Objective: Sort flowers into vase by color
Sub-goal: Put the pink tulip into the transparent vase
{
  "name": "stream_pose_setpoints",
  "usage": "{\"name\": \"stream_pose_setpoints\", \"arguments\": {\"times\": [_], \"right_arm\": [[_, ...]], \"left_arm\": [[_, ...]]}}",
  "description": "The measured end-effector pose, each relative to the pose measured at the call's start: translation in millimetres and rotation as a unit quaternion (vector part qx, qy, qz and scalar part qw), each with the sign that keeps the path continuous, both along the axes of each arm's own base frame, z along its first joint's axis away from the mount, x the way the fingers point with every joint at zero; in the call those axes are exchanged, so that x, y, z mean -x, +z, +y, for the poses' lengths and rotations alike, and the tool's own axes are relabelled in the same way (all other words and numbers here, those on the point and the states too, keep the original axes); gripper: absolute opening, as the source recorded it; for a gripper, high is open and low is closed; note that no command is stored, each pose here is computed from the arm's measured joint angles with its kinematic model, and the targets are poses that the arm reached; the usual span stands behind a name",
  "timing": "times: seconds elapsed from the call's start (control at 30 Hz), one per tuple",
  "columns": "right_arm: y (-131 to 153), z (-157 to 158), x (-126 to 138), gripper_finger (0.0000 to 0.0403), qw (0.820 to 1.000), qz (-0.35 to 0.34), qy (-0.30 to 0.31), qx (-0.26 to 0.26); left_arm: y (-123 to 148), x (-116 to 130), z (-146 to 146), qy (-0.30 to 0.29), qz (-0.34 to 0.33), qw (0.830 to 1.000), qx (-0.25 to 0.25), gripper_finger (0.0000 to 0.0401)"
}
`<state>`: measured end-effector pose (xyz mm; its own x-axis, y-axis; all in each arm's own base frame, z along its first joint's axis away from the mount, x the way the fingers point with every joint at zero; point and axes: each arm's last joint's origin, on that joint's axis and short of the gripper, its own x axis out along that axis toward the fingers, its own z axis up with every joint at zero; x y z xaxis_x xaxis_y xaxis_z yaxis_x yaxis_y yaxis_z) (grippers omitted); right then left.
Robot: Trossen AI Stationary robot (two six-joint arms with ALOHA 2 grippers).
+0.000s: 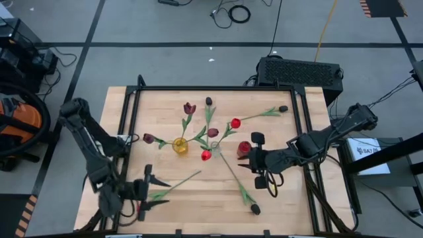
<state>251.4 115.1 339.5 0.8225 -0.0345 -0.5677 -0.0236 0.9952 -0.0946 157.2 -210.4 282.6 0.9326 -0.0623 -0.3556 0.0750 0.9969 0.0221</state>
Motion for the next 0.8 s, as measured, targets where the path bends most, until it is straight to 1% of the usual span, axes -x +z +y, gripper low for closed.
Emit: {"name": "stream_pose_setpoints", "arguments": {"times": [0.1, 0.2, 0.27, 0.37, 0.47, 0.67, 0.8], "right_arm": [[0, 0, 0, 0.0077, 1.0, 0.0, 0.001, 0.0], [0, 1, 0, 0.0077, 1.0, -0.003, 0.0, -0.002], [1, 1, -1, 0.0077, 1.0, -0.005, 0.003, 0.001], [2, 0, -2, 0.0077, 1.0, -0.012, 0.007, 0.007], [3, 0, -3, 0.0077, 1.0, -0.016, 0.011, 0.013], [2, 0, -3, 0.0077, 0.999, -0.015, 0.017, 0.023], [3, 0, -3, 0.0077, 0.999, -0.015, 0.025, 0.035]], "left_arm": [[-23, 1, -3, 0.042, 0.06, 0.996, 0.041, 0.0233], [-44, -1, -8, 0.063, 0.118, 0.989, 0.058, 0.0232], [-56, -3, -11, 0.083, 0.136, 0.985, 0.064, 0.0232], [-72, -8, -12, 0.134, 0.156, 0.974, 0.094, 0.0232], [-87, -13, -12, 0.173, 0.178, 0.964, 0.1, 0.0233], [-113, -19, -14, 0.196, 0.253, 0.941, 0.113, 0.0253], [-124, -21, -16, 0.195, 0.285, 0.933, 0.104, 0.0266]]}}
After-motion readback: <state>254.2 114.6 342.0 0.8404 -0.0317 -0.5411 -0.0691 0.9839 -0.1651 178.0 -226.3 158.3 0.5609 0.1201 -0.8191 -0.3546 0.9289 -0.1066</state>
